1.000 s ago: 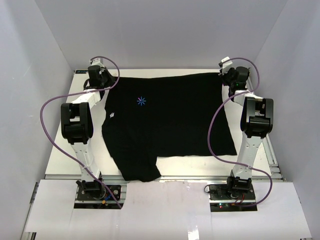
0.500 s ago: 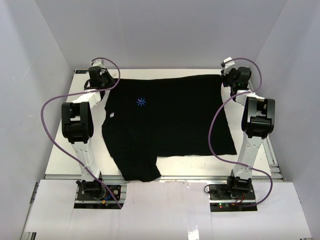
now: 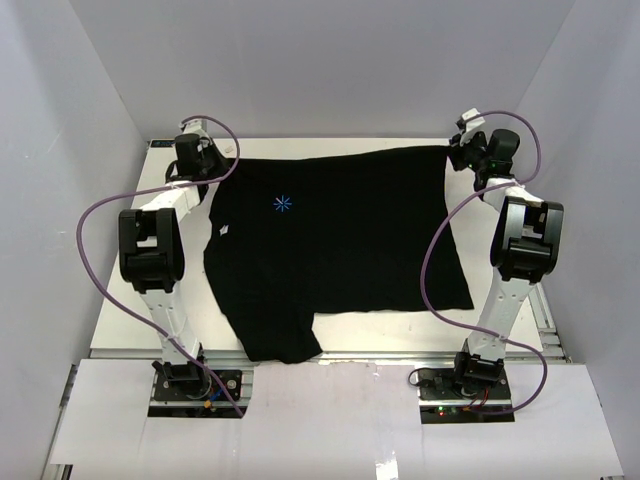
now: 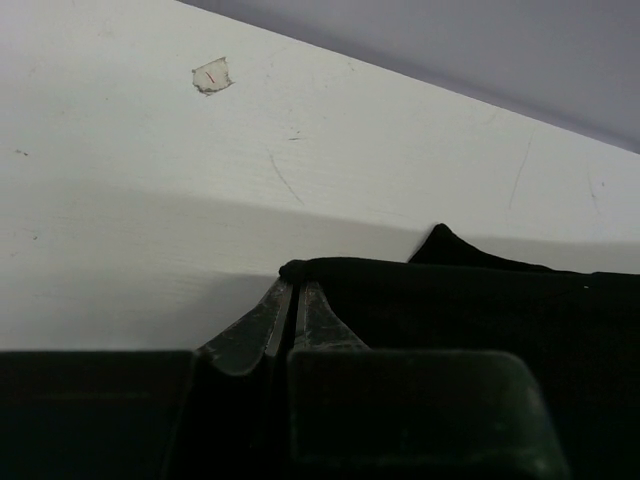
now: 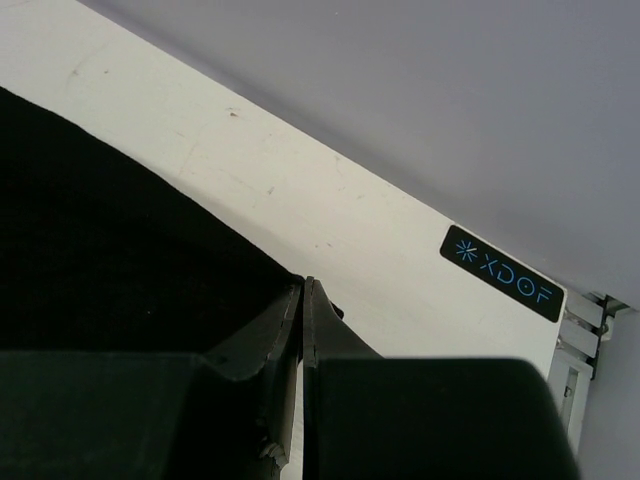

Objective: Fold and stack the t-shirts
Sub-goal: Fold the flattened tshirt in 1/3 of the way

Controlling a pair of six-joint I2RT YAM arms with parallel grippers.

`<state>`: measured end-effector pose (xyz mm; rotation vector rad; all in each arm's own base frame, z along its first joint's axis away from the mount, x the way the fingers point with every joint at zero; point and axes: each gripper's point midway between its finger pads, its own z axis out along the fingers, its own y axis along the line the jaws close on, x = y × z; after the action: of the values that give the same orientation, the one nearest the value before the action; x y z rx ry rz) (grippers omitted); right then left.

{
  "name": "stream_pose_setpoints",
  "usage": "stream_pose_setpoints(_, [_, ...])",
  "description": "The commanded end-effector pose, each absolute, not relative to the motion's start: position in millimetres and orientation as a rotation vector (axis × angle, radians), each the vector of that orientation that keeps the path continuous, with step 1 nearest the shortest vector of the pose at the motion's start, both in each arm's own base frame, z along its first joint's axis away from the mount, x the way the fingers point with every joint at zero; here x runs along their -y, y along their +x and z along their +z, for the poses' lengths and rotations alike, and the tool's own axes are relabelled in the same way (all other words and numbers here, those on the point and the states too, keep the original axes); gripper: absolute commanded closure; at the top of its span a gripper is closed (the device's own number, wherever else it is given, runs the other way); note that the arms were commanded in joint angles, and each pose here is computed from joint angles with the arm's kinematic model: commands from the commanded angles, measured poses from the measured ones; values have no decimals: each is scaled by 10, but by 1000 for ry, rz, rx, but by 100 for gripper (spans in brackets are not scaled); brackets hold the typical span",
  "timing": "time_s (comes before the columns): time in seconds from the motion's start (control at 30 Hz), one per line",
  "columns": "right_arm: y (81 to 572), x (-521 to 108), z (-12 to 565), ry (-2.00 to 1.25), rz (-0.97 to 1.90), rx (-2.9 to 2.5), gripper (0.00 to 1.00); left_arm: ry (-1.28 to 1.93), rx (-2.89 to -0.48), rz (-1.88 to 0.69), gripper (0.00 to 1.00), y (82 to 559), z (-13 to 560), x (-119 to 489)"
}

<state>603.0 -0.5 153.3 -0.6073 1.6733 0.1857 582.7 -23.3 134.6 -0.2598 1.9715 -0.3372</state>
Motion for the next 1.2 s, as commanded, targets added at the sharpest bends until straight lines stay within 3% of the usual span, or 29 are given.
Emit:
stream_pose_setpoints(0.0, [5940,-13,1845,-621,218,-1621,94,-239,-1899,-320,92,5747,1774,154])
stream_pose_setpoints(0.53, [5647,12,1803,-642,278,-1640,94,-220,-1903,-339,92,5468,1856,202])
stream_pose_setpoints(1.17, [5127,-81,1527,-680,341,-1705,94,-220,-1993,-326,92,5077,1525,212])
